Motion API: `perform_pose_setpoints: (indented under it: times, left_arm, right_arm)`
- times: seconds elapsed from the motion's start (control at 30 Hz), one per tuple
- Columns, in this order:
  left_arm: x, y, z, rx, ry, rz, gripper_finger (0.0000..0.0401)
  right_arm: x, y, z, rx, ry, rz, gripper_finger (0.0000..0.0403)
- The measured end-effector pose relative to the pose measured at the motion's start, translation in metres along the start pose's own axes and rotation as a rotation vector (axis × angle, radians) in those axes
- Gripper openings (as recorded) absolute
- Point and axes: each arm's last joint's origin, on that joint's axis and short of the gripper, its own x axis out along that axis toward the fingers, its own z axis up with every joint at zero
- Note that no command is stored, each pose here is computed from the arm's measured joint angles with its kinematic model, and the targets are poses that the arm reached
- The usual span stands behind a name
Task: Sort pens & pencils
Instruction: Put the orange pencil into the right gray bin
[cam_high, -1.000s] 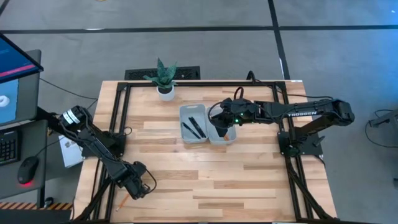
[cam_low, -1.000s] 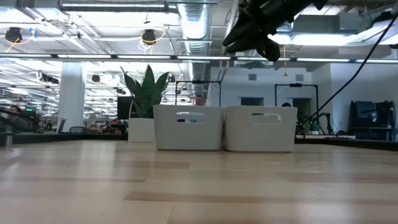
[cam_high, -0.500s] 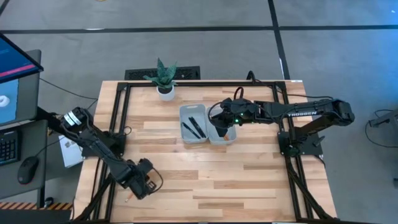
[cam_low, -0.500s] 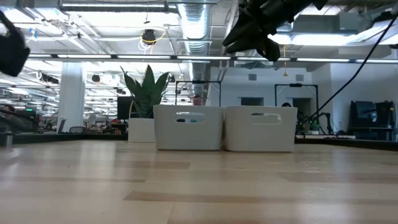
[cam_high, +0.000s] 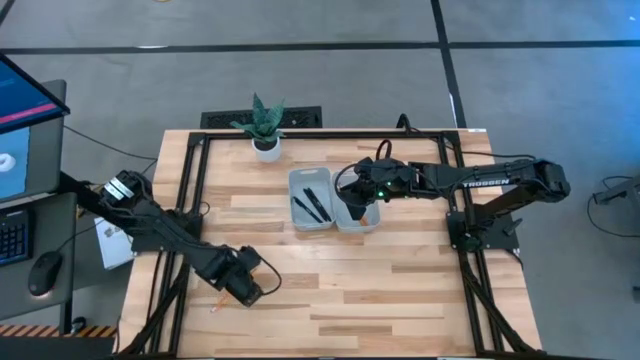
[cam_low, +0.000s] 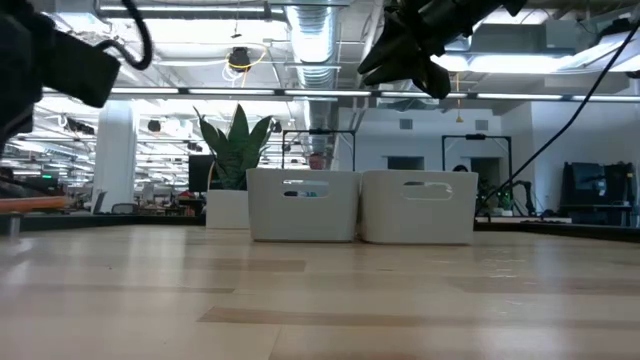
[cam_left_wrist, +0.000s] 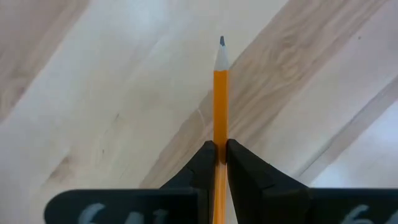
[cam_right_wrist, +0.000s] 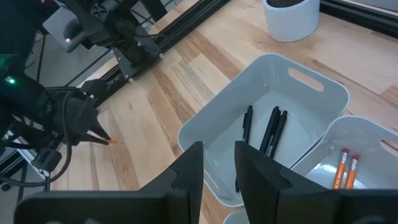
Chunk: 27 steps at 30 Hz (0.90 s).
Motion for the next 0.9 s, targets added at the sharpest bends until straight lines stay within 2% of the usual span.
perform_pose_setpoints:
  times: [0.27,0.53,0.7,0.9]
  left_arm:
    - [-0.012,0.0,0.018,0.056,0.002,0.039,0.002]
    - [-0.046,0.0,0.04,0.155,-0.047,0.158,0.002]
    - [-0.072,-0.001,0.062,0.248,-0.095,0.193,0.002]
    - [-0.101,-0.006,0.088,0.404,-0.175,0.162,0.002]
  right_arm:
    - [0.0,0.0,0.0,0.0,0.0,0.0,0.0113]
    - [0.0,0.0,0.0,0.035,0.002,0.003,0.0113]
    - [0.0,0.0,0.0,0.078,0.002,0.003,0.0113]
    - [0.0,0.0,0.0,0.084,0.002,0.004,0.0113]
